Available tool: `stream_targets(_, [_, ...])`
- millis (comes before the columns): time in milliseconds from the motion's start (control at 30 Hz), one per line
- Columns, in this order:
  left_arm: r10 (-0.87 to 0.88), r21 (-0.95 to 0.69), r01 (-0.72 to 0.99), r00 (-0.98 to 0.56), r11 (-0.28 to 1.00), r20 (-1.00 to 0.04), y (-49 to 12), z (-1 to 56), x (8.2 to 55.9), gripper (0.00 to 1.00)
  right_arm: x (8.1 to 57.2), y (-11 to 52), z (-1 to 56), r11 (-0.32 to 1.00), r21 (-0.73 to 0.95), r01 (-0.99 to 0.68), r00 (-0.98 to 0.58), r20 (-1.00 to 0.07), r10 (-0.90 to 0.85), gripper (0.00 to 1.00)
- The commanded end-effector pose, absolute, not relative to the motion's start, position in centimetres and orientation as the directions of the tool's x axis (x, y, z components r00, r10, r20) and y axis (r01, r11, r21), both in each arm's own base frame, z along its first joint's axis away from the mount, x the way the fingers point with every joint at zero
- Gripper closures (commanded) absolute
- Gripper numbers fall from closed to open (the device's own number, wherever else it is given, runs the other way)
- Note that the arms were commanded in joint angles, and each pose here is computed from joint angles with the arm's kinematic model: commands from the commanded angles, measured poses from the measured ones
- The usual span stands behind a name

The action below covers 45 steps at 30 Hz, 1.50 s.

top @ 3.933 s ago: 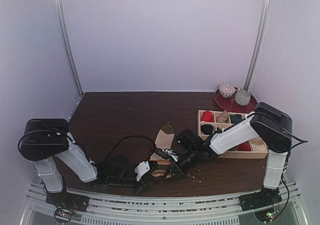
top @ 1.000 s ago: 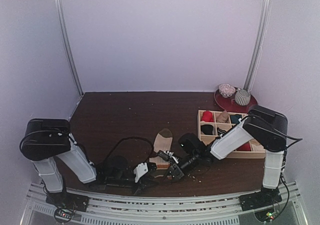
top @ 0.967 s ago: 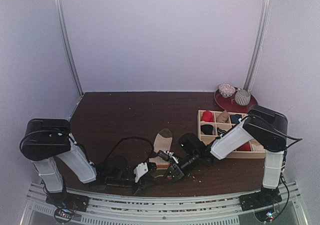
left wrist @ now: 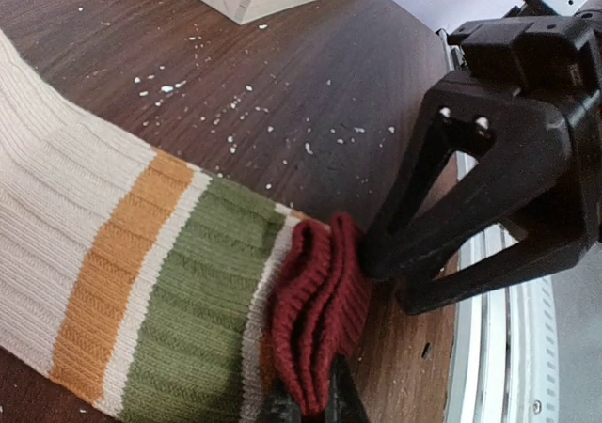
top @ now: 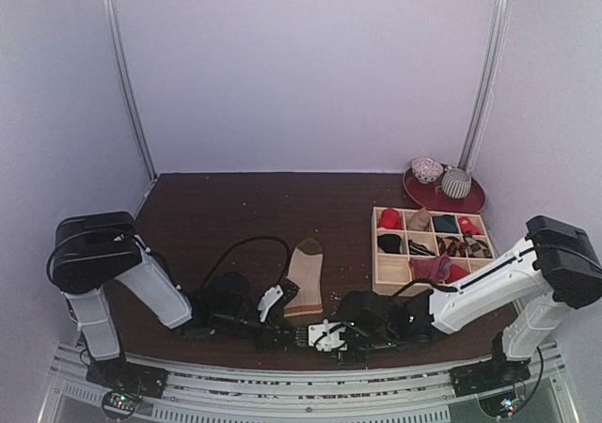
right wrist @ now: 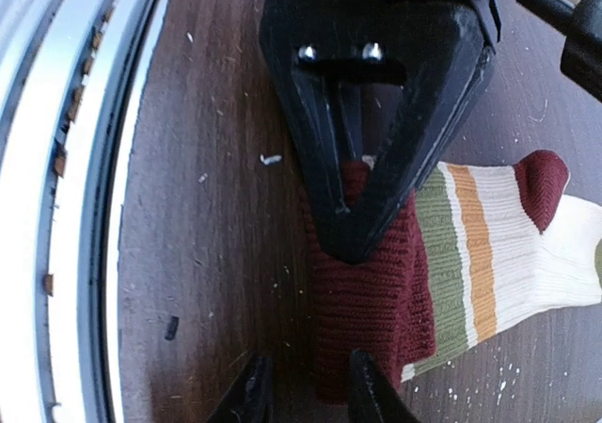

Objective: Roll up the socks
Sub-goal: Roll the sock at the center of the board.

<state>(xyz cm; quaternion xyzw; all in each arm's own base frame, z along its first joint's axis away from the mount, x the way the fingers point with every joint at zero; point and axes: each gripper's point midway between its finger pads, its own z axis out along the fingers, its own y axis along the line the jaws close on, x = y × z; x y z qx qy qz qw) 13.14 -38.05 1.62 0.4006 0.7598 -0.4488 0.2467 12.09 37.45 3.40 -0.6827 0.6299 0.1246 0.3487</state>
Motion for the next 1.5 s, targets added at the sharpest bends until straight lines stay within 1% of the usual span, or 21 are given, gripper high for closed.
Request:
stream_targets(0, [0.561, -0.52, 0.733, -0.676, 0.439, -0.478, -32.4, -5.7, 10.2, 1.0, 14.2, 37.5, 4.0, 0.046, -0.463, -0.885, 0.244, -0.545, -0.802, 0.72])
stream_targets(200, [0.568, -0.519, 0.74, -0.667, 0.428, -0.482, -32.5, -5.7, 10.1, 1.0, 14.6, 37.6, 3.6, 0.024, -0.491, -0.871, 0.267, -0.513, -0.816, 0.72])
stream_targets(333, [0.572, -0.521, 0.742, -0.664, 0.423, -0.482, -32.6, -5.8, 10.1, 1.0, 14.2, 38.1, 2.9, -0.007, -0.47, -0.882, 0.276, -0.505, -0.818, 0.72])
stream_targets(533, [0.578, -0.524, 0.745, -0.659, 0.413, -0.481, -32.7, -5.9, 9.9, 1.0, 13.8, 38.3, 0.2, -0.06, -0.424, -0.904, 0.269, -0.453, -0.85, 0.71])
stream_targets(600, [0.58, -0.526, 0.749, -0.654, 0.404, -0.486, -32.7, -5.8, 9.9, 1.0, 13.8, 38.0, -0.9, -0.05, -0.385, -0.921, 0.229, -0.435, -0.871, 0.74])
stream_targets(700, [0.58, -0.523, 0.765, -0.635, 0.377, -0.51, -32.9, -5.2, 9.8, 1.0, 14.1, 36.9, -2.3, 0.046, -0.297, -0.954, 0.094, -0.44, -0.893, 0.78])
stream_targets(767, [0.576, -0.505, 0.779, -0.62, 0.371, -0.533, -33.0, -4.6, 10.1, 1.0, 13.8, 36.3, -3.0, 0.102, -0.214, -0.971, 0.005, -0.447, -0.895, 0.83])
stream_targets(867, [0.561, -0.448, 0.807, -0.589, 0.384, -0.581, -33.0, -3.0, 11.1, 1.0, 12.6, 35.6, -3.6, 0.166, -0.061, -0.984, -0.122, -0.444, -0.888, 0.88])
stream_targets(900, [0.555, -0.421, 0.815, -0.58, 0.399, -0.596, -32.8, -2.4, 11.6, 0.97, 12.2, 35.2, -3.9, 0.199, -0.006, -0.98, -0.177, -0.432, -0.884, 0.89])
stream_targets(967, [0.534, -0.351, 0.824, -0.559, 0.446, -0.634, -32.4, -1.0, 13.1, 0.83, 11.6, 34.7, -4.4, 0.26, 0.106, -0.96, -0.281, -0.407, -0.869, 0.91])
stream_targets(1033, [0.496, -0.286, 0.836, -0.516, 0.468, -0.698, -31.9, 1.3, 14.2, 0.67, 11.0, 34.6, -4.7, 0.321, 0.244, -0.915, -0.394, -0.367, -0.843, 0.92])
stream_targets(1100, [0.446, -0.222, 0.851, -0.452, 0.476, -0.773, -31.3, 3.8, 14.9, 0.58, 10.4, 34.6, -4.9, 0.371, 0.368, -0.852, -0.489, -0.31, -0.815, 0.92])
stream_targets(1200, [0.376, -0.102, 0.871, -0.31, 0.48, -0.873, -31.1, 7.8, 15.1, 0.53, 9.5, 34.5, -4.8, 0.438, 0.513, -0.738, -0.599, -0.199, -0.776, 0.92])
stream_targets(1267, [0.355, -0.011, 0.885, -0.198, 0.465, -0.914, -31.5, 9.5, 14.4, 0.51, 8.3, 35.0, -3.8, 0.435, 0.626, -0.648, -0.64, -0.137, -0.756, 0.91])
stream_targets(1367, [0.307, 0.09, 0.918, -0.036, 0.386, -0.951, -32.7, 11.0, 12.6, 0.49, 7.4, 35.0, -3.1, 0.429, 0.709, -0.56, -0.66, -0.068, -0.748, 0.91])
stream_targets(1467, [0.316, 0.15, 0.941, 0.049, 0.304, -0.948, -34.3, 10.5, 11.8, 0.48, 6.9, 35.0, -2.5, 0.411, 0.756, -0.51, -0.655, -0.031, -0.755, 0.9])
